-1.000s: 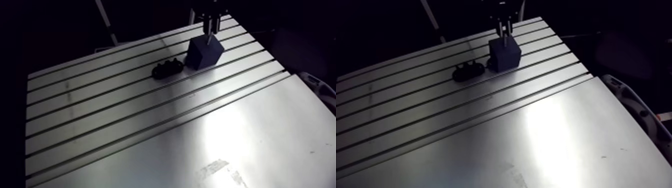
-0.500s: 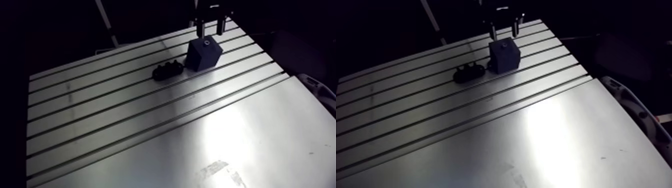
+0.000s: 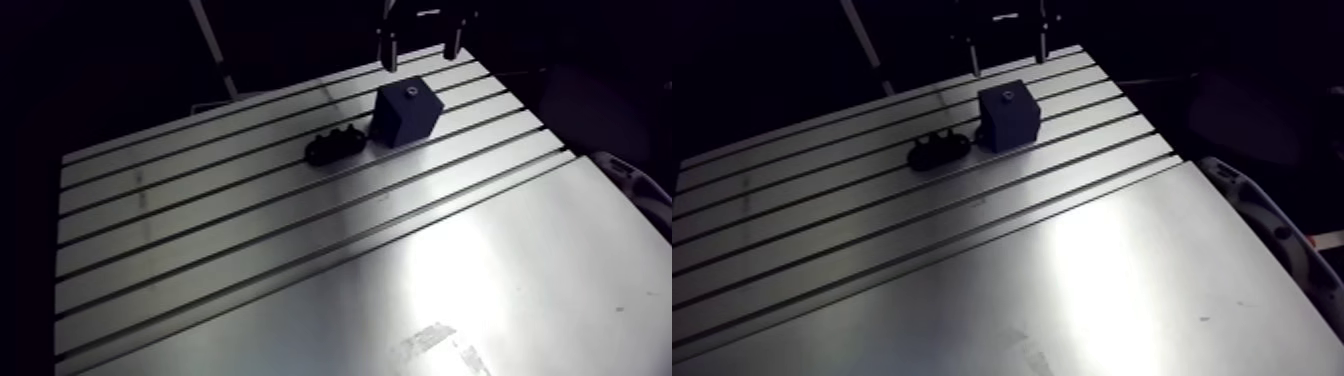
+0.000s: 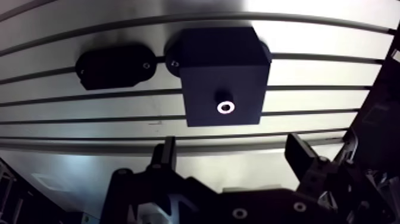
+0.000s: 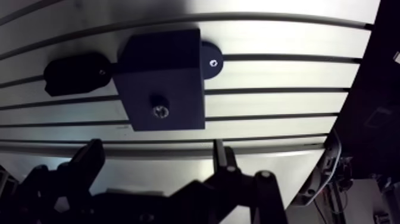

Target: Pick up the M10 bolt and insert it into the hole until fully seated.

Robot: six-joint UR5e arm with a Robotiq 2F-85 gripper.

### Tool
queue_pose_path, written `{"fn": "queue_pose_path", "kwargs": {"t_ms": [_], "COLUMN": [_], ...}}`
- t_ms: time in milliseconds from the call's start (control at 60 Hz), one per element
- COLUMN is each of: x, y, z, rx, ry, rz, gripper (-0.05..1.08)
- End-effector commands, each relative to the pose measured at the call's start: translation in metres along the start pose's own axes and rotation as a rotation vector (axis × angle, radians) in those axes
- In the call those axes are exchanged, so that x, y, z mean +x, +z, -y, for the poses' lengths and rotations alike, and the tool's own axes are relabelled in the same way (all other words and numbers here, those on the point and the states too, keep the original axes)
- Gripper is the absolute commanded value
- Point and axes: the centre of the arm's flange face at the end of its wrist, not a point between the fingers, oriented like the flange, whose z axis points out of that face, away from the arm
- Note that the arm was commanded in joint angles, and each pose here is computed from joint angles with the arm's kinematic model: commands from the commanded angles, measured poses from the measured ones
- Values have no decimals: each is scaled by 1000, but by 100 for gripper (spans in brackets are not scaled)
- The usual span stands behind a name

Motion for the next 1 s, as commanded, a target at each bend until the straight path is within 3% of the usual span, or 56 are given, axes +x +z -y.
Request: {"fn": "queue_pose_path", "kwargs": {"t_ms": [17,250,383,567,600,650,750,833,1000], "x": [-16,-56,-77,-113,-132,-141,-169,-180,-196], "y": [-26,-94,-115,-138,-148,-153,-170,-180,-194], "z": [4,27,47,72,82,86,98,102,122], "rx": [-15,-65,-78,-78,-76,-69,-25,-16,4], "ry": [1,-6,-24,-43,-50,-51,-58,-60,-92], "rz": [-47,-190,-233,-277,-291,-296,-328,-352,-343], "gripper": [1,1,1,1,1,1,1,1,1]}}
